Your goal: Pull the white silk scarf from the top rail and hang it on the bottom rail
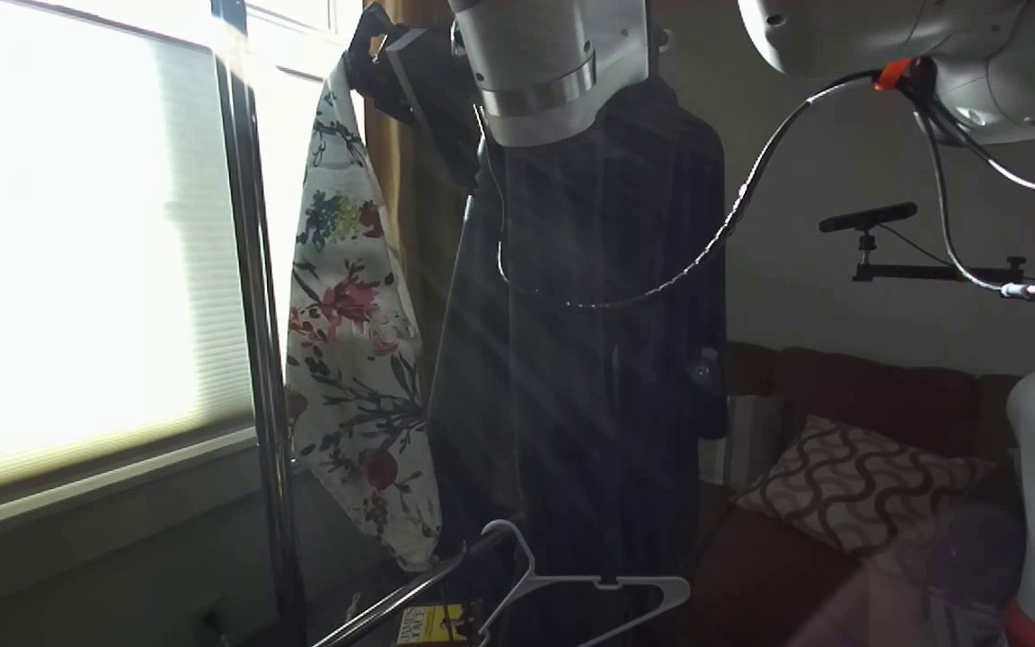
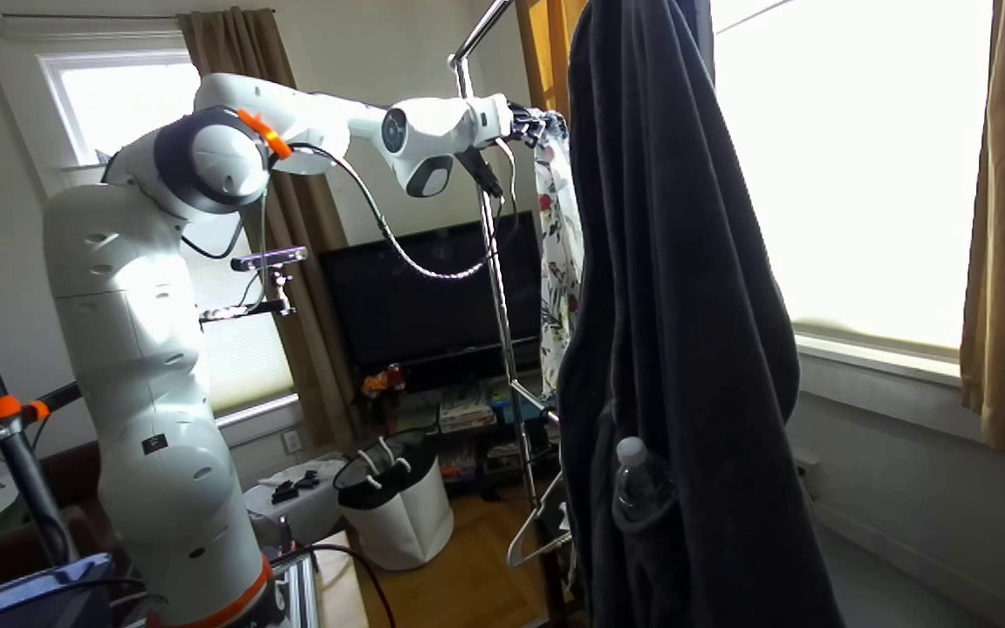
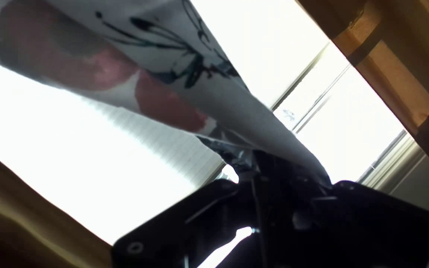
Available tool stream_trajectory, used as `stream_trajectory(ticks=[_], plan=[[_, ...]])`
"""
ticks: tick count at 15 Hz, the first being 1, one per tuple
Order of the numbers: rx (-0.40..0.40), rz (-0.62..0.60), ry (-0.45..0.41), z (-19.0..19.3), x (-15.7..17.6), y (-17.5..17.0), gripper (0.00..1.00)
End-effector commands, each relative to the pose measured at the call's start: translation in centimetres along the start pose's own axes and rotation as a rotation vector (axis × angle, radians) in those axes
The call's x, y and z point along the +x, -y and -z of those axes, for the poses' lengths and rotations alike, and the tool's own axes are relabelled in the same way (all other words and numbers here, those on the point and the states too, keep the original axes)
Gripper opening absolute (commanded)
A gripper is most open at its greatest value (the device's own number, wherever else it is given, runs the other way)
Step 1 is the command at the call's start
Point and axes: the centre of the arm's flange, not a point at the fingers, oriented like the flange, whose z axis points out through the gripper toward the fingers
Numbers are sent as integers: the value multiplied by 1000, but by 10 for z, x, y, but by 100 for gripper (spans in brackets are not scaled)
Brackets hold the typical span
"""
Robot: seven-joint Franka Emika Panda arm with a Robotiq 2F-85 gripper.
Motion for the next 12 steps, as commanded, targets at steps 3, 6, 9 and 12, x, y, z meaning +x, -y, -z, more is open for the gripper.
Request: stream_trajectory(ticks=[3,6,9,12], plan=[[-136,116,67,-49,-46,-29,1],[-231,237,136,-39,-56,-65,1],[-264,282,279,-4,-52,-109,1],[-280,281,417,28,-67,-147,1]])
